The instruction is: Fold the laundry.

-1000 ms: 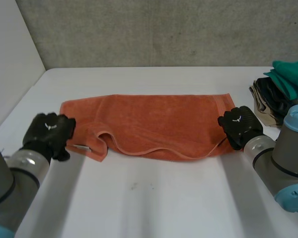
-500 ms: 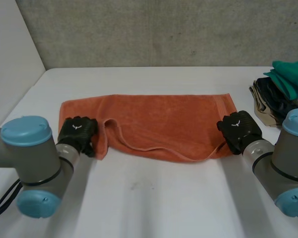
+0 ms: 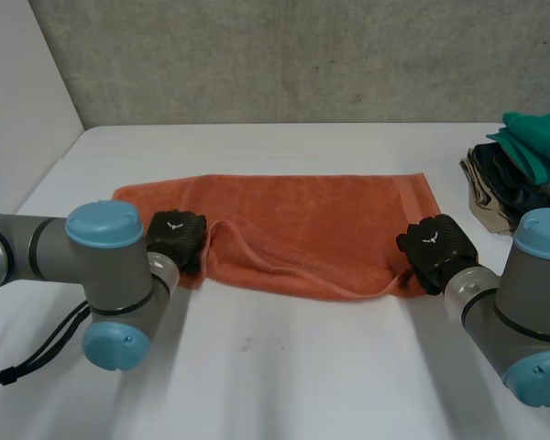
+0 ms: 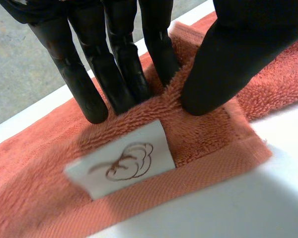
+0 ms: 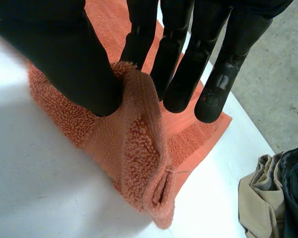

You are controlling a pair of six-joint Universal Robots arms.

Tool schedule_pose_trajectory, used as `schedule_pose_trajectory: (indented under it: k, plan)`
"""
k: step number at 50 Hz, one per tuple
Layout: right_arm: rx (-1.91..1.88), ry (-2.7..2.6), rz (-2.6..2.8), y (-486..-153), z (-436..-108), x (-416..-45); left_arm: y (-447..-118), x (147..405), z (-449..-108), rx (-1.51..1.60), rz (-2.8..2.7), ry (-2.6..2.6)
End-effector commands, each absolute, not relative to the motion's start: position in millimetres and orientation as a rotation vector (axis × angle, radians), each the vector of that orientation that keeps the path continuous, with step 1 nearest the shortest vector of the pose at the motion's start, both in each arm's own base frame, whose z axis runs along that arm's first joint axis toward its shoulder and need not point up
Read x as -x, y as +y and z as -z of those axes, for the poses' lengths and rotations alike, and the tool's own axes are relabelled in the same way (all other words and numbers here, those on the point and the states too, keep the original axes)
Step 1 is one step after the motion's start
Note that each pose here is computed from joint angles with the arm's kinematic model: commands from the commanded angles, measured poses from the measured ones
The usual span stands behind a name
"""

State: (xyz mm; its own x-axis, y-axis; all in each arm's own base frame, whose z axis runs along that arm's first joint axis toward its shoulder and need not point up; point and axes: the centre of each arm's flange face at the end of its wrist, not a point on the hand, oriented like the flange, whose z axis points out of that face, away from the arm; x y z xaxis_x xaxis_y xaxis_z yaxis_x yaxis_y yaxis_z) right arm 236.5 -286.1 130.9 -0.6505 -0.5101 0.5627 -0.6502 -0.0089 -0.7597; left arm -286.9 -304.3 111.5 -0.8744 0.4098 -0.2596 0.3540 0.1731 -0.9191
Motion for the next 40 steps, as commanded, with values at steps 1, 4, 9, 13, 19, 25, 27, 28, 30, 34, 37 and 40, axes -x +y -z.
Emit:
schedule_pose_trajectory:
  k: [1, 4, 9, 13, 19, 25, 27, 28, 30, 34, 37, 40]
  plan:
    - [-1.258, -2.101, -1.726, -288.8, -129.2, -234.5, -304.1, 277.7, -115.4, 0.728, -1.854, -2.424]
    - [-1.256, -2.078, -1.725, -290.7, -134.8, -233.4, -295.6, 267.6, -137.9, 0.718, -1.867, -2.433]
    - [-1.295, -2.028, -1.702, -288.8, -144.2, -232.7, -279.0, 238.2, -175.0, 0.67, -1.884, -2.45]
    - [-1.329, -1.98, -1.682, -282.9, -164.6, -229.1, -275.6, 218.1, -190.4, 0.655, -1.875, -2.428]
    - [-1.42, -2.059, -1.482, -267.4, -172.4, -213.1, -261.8, 186.9, -189.2, 0.775, -1.65, -2.556]
    - [-1.515, -2.129, -1.372, -248.3, -175.4, -209.7, -269.7, 171.2, -183.1, 0.904, -1.645, -2.619]
    - [-1.524, -2.13, -1.383, -247.4, -173.0, -211.0, -273.2, 170.0, -180.5, 0.93, -1.671, -2.616]
    - [-1.526, -2.126, -1.393, -246.6, -171.4, -211.9, -276.3, 169.8, -171.9, 0.95, -1.669, -2.625]
    - [-1.523, -2.124, -1.396, -246.4, -168.7, -211.4, -280.3, 171.1, -156.5, 0.973, -1.638, -2.64]
    - [-1.498, -2.122, -1.43, -248.2, -163.4, -212.0, -281.9, 176.6, -136.7, 1.017, -1.591, -2.652]
    - [-1.47, -2.151, -1.449, -248.4, -157.7, -212.4, -279.3, 176.3, -141.8, 1.013, -1.618, -2.666]
    - [-1.456, -2.163, -1.464, -248.6, -156.4, -212.7, -274.1, 176.7, -162.1, 0.984, -1.716, -2.644]
